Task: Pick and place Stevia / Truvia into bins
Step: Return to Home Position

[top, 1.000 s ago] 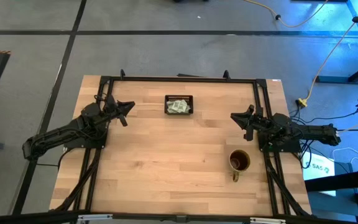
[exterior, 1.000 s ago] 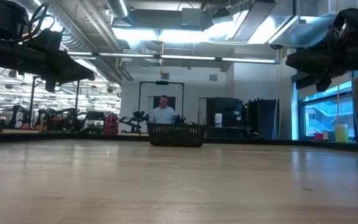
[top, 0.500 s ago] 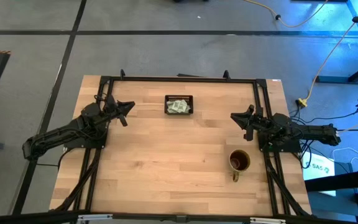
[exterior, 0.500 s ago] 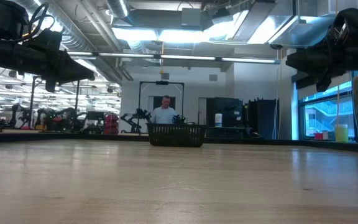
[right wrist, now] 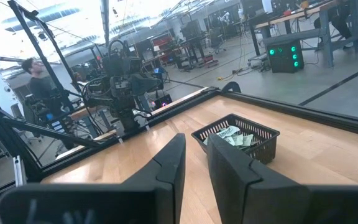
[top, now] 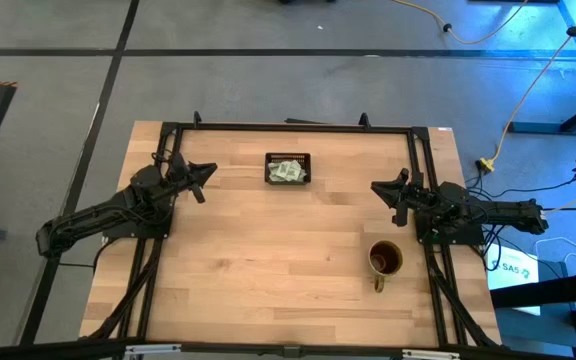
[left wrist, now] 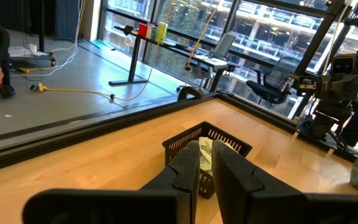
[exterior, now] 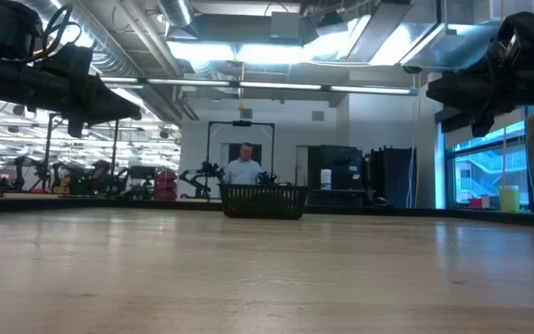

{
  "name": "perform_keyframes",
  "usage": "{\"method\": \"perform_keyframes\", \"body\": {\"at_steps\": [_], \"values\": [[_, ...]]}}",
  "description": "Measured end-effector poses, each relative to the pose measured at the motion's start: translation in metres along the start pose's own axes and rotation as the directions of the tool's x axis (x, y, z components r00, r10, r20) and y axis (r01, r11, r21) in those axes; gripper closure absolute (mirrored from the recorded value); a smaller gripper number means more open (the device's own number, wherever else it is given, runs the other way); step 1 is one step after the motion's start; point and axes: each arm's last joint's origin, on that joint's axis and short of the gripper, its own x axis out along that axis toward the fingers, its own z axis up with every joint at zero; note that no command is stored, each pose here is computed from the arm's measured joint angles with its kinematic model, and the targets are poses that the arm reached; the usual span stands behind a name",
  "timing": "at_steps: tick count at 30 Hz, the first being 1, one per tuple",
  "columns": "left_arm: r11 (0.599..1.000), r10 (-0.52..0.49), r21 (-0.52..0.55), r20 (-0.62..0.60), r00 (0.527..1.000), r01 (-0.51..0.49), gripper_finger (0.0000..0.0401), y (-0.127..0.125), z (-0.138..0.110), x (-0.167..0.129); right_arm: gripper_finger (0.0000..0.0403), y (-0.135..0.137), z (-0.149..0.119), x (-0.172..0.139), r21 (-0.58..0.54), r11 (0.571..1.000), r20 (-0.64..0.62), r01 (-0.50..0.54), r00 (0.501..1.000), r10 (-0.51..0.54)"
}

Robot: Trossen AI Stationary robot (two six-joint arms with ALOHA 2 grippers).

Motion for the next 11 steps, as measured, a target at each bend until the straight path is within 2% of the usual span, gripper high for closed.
{"method": "perform_keyframes", "body": {"at_steps": [11], "values": [[1.000,0.000,0.000,0.000,1.000,0.000,0.0364,0.0000,0.0000,0.0000,0.0331,0.0000,0.0000,0.0000,0.000,1.000,0.000,0.000,1.000,0.000]]}}
